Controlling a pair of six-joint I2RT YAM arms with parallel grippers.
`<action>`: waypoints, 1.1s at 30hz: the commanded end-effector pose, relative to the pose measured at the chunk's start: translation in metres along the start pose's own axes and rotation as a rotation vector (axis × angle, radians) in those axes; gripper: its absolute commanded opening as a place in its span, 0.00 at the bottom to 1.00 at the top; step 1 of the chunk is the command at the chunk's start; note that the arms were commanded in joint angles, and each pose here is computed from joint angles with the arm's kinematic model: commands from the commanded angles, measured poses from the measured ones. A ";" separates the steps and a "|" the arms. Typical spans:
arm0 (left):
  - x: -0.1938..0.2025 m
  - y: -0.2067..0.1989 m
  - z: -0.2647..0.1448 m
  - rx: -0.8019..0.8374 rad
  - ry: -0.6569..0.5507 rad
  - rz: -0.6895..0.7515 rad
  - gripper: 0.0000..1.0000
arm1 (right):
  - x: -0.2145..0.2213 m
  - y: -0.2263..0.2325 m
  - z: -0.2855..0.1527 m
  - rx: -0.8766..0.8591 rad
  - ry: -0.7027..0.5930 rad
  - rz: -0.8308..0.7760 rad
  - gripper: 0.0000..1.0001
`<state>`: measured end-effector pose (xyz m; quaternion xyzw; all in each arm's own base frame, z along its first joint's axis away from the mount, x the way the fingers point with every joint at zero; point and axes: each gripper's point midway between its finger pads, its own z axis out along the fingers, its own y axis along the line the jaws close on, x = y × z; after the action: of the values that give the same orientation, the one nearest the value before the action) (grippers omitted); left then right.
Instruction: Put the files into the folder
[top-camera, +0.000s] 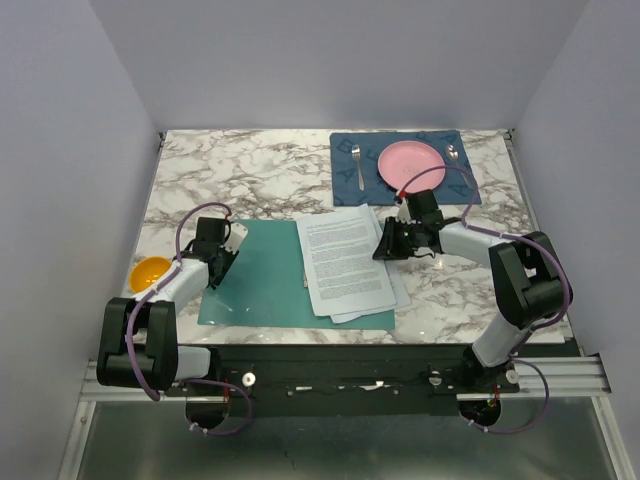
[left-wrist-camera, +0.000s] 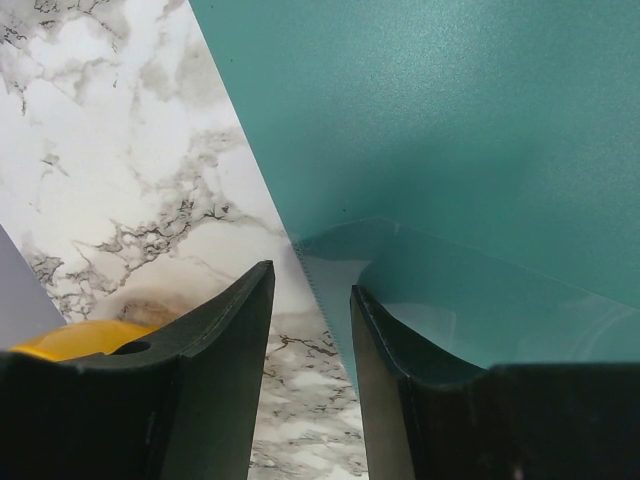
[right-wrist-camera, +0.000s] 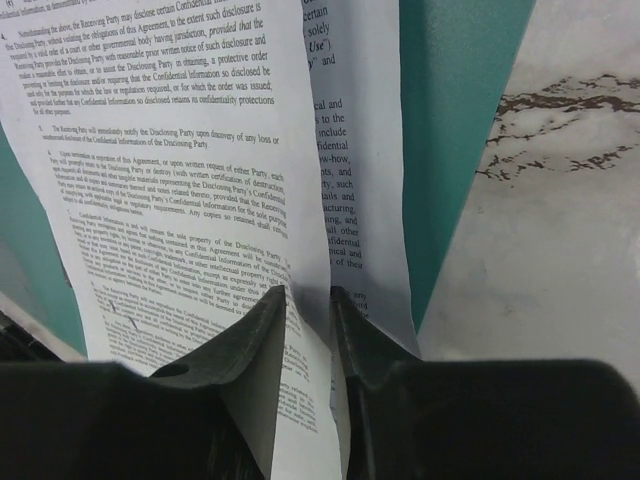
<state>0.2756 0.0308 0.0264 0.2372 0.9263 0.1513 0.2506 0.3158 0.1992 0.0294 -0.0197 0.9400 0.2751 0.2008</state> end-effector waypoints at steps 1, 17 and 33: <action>-0.002 -0.005 -0.005 0.029 -0.004 -0.002 0.50 | 0.000 0.011 0.000 -0.071 0.002 0.043 0.30; 0.001 -0.022 0.002 0.104 0.010 -0.015 0.49 | -0.042 0.097 -0.057 -0.413 -0.135 -0.015 0.01; -0.052 -0.044 -0.027 0.178 -0.066 0.025 0.47 | -0.034 0.170 -0.064 -0.457 -0.152 -0.315 0.00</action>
<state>0.2819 -0.0315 0.0282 0.2922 0.9210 0.0835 0.2439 0.2985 0.2933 0.1754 -0.1531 0.8225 0.4644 0.2905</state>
